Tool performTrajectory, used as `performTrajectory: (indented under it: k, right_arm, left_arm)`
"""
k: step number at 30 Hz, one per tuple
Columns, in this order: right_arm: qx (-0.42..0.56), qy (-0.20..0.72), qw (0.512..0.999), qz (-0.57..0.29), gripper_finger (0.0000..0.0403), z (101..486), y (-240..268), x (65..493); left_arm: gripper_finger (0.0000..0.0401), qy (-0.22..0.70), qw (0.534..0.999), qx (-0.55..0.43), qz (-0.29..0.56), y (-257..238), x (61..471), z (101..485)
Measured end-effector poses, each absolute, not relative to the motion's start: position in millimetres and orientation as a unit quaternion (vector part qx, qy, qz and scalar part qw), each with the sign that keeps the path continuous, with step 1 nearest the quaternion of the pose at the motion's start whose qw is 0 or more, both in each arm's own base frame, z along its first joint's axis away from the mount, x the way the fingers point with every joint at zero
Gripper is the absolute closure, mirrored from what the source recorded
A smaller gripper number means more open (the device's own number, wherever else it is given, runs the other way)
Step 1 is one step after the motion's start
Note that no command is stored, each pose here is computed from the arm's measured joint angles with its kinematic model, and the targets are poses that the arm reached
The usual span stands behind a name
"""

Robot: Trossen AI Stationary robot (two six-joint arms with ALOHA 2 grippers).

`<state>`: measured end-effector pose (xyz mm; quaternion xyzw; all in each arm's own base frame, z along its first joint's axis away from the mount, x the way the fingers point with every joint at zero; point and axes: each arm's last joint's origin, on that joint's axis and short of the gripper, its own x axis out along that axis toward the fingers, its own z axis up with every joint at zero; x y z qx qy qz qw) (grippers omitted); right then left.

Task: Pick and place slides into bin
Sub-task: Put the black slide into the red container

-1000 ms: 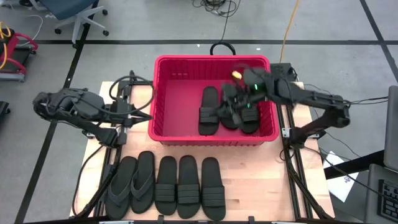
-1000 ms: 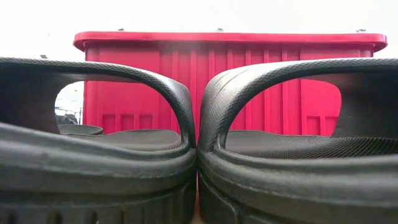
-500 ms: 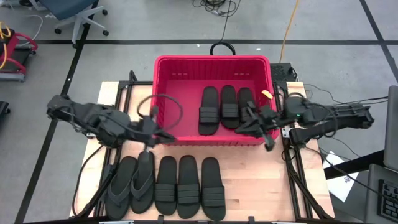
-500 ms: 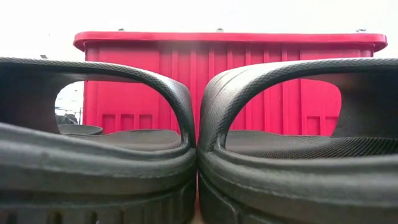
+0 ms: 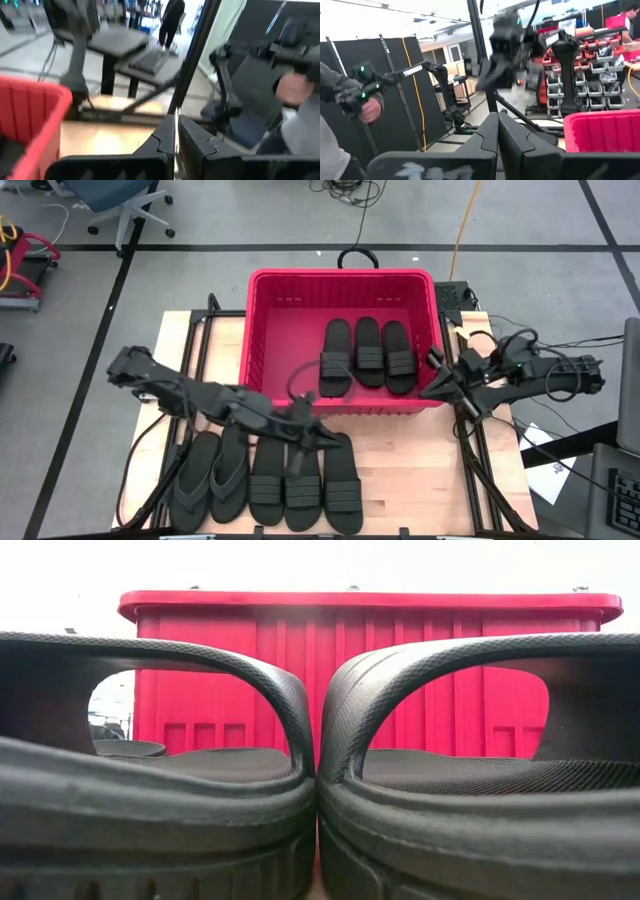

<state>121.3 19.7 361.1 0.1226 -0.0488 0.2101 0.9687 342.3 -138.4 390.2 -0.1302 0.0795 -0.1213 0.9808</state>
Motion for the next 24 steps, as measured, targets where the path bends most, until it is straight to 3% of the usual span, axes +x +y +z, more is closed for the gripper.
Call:
performTrajectory:
  k: [6, 13, 24]
  right_arm:
    - [0.115, -0.009, 0.963, 0.243, 0.0403, 354.1, 21.1, 112.0]
    - [0.154, 0.091, 0.966, 0.187, 0.0403, 334.6, 18.6, 110.5]
    - [0.162, 0.098, 0.972, 0.138, 0.0403, 321.3, 15.4, 103.7]
  left_arm:
    - [0.0381, 0.182, 0.962, -0.139, -0.151, -150.4, 361.4, 348.4]
    - [0.0365, 0.279, 0.941, -0.111, -0.157, -163.6, 365.1, 313.1]
    - [0.0221, 0.366, 0.909, -0.122, -0.156, -183.8, 387.6, 247.9]
